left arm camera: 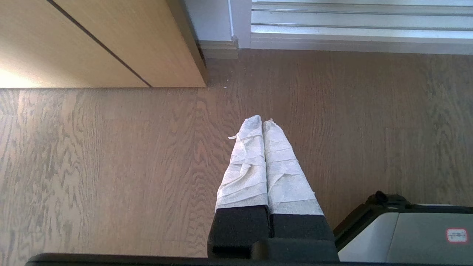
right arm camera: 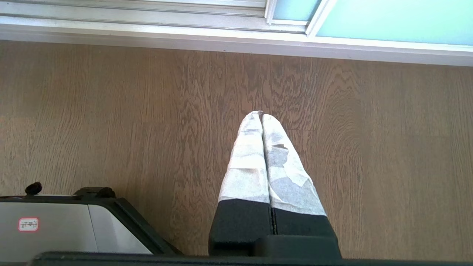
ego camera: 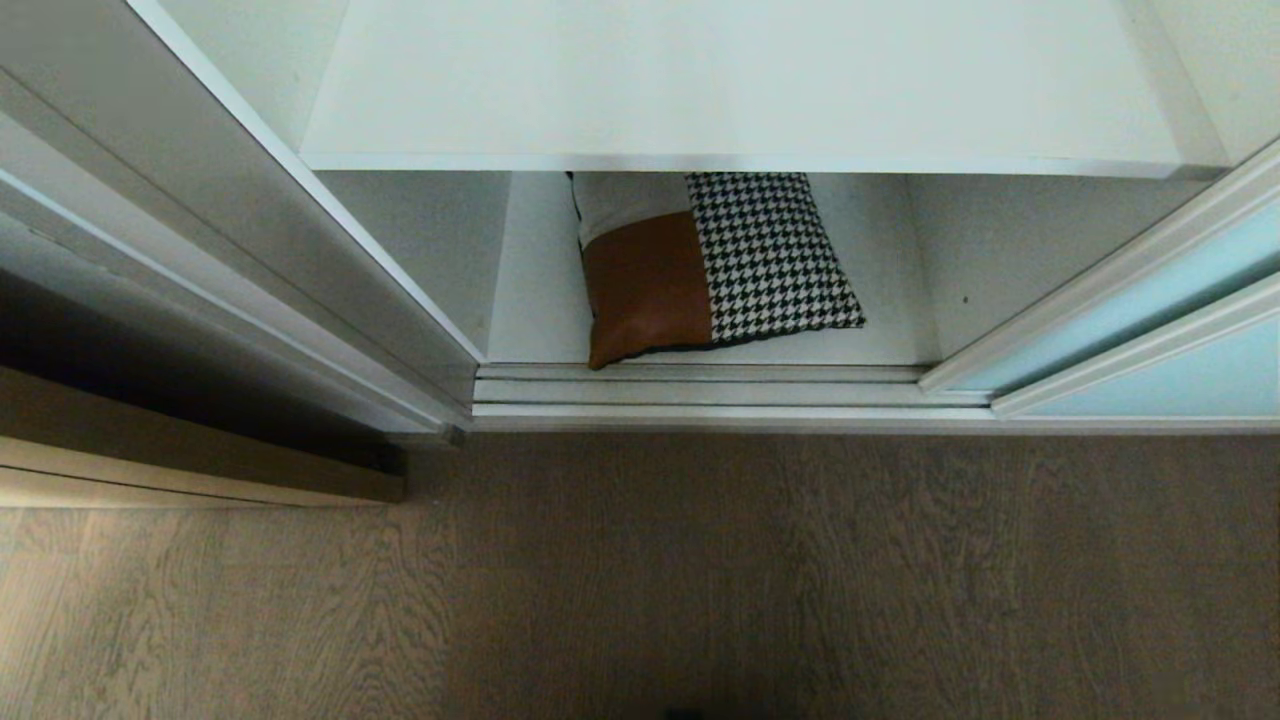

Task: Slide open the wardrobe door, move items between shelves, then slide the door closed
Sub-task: Open the door

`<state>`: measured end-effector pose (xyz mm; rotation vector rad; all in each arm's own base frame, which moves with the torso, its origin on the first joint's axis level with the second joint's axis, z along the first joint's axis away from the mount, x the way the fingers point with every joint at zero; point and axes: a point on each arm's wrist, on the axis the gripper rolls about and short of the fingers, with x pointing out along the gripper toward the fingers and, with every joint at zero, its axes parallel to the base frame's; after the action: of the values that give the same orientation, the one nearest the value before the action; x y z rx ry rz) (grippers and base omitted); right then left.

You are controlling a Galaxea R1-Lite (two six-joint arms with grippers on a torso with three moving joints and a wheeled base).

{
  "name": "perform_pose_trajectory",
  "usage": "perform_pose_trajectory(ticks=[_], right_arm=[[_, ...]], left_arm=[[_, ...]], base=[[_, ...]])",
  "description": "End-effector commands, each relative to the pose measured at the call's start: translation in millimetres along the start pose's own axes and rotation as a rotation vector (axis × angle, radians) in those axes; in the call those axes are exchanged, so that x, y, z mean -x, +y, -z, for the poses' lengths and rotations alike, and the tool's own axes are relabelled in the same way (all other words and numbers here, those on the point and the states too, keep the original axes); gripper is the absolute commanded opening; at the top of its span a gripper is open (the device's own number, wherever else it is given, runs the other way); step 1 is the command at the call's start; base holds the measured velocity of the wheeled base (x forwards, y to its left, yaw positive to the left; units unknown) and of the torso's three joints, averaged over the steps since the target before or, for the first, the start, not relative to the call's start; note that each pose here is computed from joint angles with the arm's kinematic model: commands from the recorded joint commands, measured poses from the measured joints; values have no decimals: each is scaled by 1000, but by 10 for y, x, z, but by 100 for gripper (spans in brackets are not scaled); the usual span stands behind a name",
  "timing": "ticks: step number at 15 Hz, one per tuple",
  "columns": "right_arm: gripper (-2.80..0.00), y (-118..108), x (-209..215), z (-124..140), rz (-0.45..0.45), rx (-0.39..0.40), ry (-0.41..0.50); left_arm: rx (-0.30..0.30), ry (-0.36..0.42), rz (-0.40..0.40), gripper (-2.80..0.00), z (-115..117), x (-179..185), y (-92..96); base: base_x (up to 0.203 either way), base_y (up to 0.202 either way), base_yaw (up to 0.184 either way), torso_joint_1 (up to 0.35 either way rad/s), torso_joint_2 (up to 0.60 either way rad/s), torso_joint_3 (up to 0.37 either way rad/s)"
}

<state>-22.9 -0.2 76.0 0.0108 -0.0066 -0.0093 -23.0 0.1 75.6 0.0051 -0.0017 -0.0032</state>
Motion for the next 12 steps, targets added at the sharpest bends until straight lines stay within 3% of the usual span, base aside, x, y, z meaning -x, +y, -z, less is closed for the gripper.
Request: perform_pose_trajectory(ticks=[1, 12], right_arm=[[-280, 0, 0, -1, 1, 0, -1], [-280, 0, 0, 0, 0, 0, -1]], left_arm=[[-1, 2, 0, -280, 0, -3, 0], [-1, 3, 0, -280, 3, -4, 0]], base=[[0, 0, 0, 0, 0, 0], [0, 0, 0, 0, 0, 0]])
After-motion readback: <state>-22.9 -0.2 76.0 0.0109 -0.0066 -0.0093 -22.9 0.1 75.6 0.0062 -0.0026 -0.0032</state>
